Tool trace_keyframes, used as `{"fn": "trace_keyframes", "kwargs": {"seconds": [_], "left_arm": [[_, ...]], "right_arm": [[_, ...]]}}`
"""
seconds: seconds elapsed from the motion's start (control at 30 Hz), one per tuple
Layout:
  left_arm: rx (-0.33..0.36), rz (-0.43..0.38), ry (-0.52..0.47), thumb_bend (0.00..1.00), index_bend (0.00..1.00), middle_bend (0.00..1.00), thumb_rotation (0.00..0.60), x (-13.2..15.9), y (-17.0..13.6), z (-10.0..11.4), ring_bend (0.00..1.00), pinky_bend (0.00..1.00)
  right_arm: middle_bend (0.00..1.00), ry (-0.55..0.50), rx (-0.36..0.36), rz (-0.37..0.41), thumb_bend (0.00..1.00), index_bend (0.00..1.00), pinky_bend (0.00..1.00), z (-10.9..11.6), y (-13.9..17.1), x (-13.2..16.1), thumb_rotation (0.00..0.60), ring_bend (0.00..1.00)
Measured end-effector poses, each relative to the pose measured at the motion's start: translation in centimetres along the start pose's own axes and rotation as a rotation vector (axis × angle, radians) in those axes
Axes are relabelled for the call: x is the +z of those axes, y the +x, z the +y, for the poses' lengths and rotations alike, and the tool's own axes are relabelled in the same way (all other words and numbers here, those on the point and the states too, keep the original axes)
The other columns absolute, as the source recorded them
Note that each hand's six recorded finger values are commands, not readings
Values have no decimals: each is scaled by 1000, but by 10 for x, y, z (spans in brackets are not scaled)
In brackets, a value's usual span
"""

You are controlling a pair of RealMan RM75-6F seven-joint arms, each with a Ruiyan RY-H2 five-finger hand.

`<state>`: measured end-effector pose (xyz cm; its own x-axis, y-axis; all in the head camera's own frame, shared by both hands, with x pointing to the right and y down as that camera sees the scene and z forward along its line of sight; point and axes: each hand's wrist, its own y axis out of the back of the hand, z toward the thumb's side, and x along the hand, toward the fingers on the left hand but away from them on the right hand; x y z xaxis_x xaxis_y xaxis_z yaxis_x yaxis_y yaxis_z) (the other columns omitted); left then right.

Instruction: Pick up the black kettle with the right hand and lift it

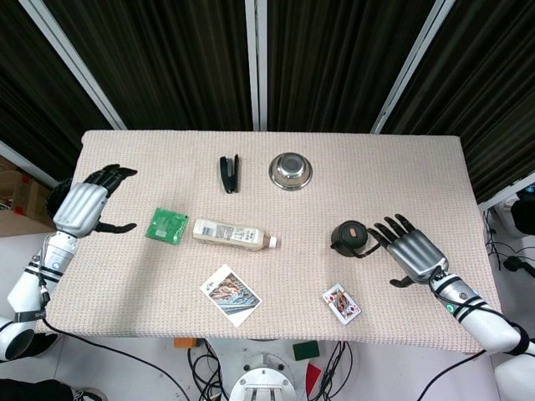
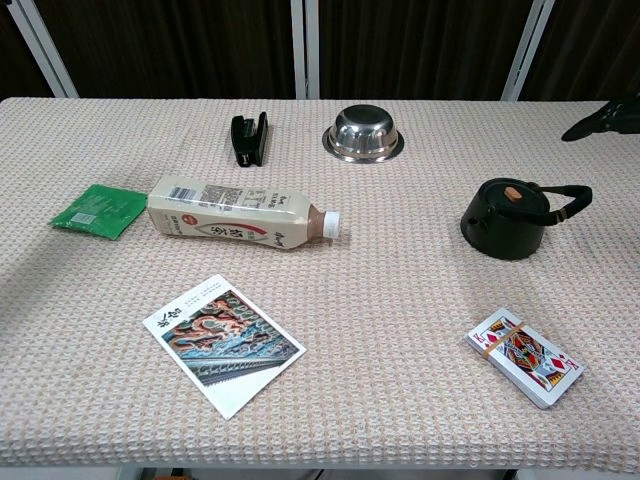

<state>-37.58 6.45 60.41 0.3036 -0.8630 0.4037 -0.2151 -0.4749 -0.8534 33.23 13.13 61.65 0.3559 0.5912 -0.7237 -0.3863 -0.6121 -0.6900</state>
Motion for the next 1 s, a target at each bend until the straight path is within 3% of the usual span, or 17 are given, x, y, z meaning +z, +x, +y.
{"fn": "trace_keyframes", "kwargs": {"seconds": [0.23, 0.67, 1.0], "left_arm": [[-8, -5, -9, 23, 150, 147, 568, -4, -1, -4, 75, 183], [-14, -10, -19, 26, 150, 147, 582, -8, -4, -10, 75, 183], [-10, -31, -23, 27, 150, 147, 590, -5, -8, -9, 75, 183]], "right_arm": [[106, -58, 19, -7, 86, 19, 0, -11, -17, 1, 480, 0], [151, -65, 24, 27, 87, 116, 0, -22, -27, 11, 480, 0], [214, -69, 36, 49, 87, 283, 0, -26, -32, 23, 480, 24]]}}
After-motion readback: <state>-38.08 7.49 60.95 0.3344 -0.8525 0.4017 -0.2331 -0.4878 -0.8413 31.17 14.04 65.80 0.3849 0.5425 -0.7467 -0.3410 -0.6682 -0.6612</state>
